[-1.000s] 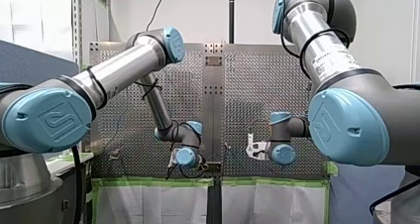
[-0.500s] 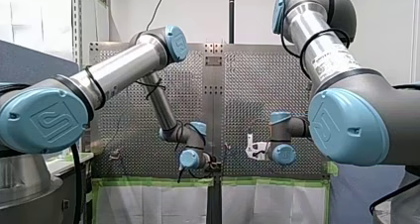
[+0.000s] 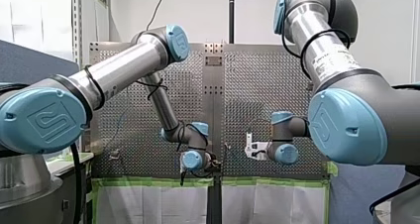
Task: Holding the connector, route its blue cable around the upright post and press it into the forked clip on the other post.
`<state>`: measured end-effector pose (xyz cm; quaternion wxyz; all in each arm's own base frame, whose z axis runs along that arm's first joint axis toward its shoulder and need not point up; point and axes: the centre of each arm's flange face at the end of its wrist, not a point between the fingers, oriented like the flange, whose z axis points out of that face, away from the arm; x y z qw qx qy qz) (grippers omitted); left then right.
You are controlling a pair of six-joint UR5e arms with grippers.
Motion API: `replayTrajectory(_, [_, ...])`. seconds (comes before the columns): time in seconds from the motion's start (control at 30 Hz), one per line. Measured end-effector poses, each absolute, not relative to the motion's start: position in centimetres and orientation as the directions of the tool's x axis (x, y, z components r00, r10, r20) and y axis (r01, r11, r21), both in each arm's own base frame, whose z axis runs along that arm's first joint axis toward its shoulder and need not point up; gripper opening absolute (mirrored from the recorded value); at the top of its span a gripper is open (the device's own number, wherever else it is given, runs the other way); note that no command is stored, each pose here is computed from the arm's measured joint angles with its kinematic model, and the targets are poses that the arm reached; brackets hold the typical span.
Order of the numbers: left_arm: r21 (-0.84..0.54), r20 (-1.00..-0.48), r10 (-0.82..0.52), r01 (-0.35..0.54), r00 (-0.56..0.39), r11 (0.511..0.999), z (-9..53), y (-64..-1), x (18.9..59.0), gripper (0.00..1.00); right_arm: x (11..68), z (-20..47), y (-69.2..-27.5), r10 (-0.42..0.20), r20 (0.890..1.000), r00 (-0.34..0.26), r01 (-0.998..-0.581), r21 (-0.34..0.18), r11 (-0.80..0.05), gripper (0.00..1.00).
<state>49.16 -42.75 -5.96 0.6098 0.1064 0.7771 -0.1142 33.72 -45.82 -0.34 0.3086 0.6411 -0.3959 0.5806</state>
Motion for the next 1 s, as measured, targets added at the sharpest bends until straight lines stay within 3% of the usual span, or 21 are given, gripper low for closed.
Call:
replayTrajectory(0.37, [-0.129,-0.969,-0.082,0.193,-0.234,0.973,-5.8,-42.2,49.2,0.99,33.4,0.0,-46.9,-0.153,0.988,-0.012,-0.834,-0.094,-0.543,0.0])
replayTrajectory(1.0, [-0.252,-0.952,-0.24,0.041,-0.189,0.967,-5.4,-41.5,49.3,0.99,33.4,0.2,-47.3,-0.135,0.991,-0.012,-0.785,-0.093,-0.613,0.0])
